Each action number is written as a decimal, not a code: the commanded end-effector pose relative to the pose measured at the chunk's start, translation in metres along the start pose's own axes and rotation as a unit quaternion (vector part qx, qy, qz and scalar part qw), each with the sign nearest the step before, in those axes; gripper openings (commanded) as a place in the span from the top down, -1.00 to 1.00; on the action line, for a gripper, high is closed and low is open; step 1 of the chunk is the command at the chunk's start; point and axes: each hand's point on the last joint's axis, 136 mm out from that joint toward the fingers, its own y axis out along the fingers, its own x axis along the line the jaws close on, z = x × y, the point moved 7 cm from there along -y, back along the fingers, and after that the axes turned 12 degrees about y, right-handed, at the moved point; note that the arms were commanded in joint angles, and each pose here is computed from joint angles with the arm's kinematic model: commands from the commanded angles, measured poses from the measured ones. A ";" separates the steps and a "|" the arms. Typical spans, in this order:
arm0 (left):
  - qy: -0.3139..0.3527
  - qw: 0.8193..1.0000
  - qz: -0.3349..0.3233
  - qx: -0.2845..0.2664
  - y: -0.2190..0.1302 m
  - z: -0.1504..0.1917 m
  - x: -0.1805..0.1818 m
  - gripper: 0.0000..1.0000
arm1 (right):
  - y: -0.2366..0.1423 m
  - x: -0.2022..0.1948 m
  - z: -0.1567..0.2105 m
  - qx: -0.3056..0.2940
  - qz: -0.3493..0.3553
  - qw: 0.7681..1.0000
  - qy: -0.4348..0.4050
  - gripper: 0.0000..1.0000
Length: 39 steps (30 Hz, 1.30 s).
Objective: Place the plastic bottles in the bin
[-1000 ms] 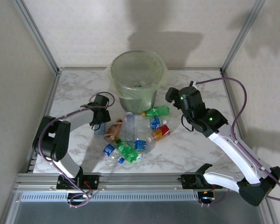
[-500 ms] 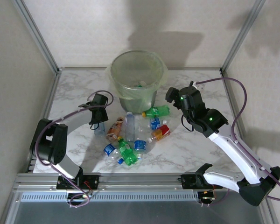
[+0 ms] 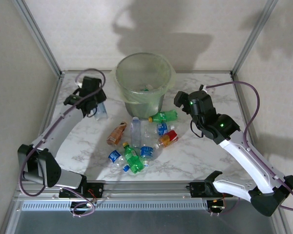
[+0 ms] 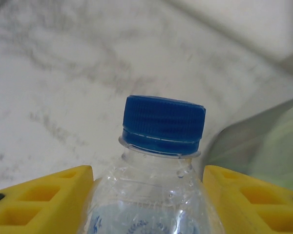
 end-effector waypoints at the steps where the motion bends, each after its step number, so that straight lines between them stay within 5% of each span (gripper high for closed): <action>1: -0.051 0.996 0.027 -0.073 -0.051 -0.054 0.000 -0.12 | -0.004 0.000 -0.007 -0.017 0.001 1.000 0.004 -0.95; 8: -0.110 0.964 0.191 -0.151 -0.105 -0.132 -0.047 -0.14 | -0.004 0.000 -0.008 -0.018 0.000 1.000 0.008 -0.95; 18: -0.080 0.936 0.288 -0.188 -0.086 -0.166 -0.149 -0.12 | -0.011 0.000 -0.013 -0.021 -0.001 1.000 0.010 -0.94; 27: -0.023 0.946 0.257 -0.194 -0.029 -0.151 -0.199 -0.14 | -0.017 -0.003 -0.016 -0.025 -0.002 1.000 0.016 -0.94; 39: 0.025 0.959 0.183 -0.216 -0.013 -0.132 -0.209 -0.70 | -0.017 -0.008 -0.012 -0.020 0.002 1.000 0.016 -0.94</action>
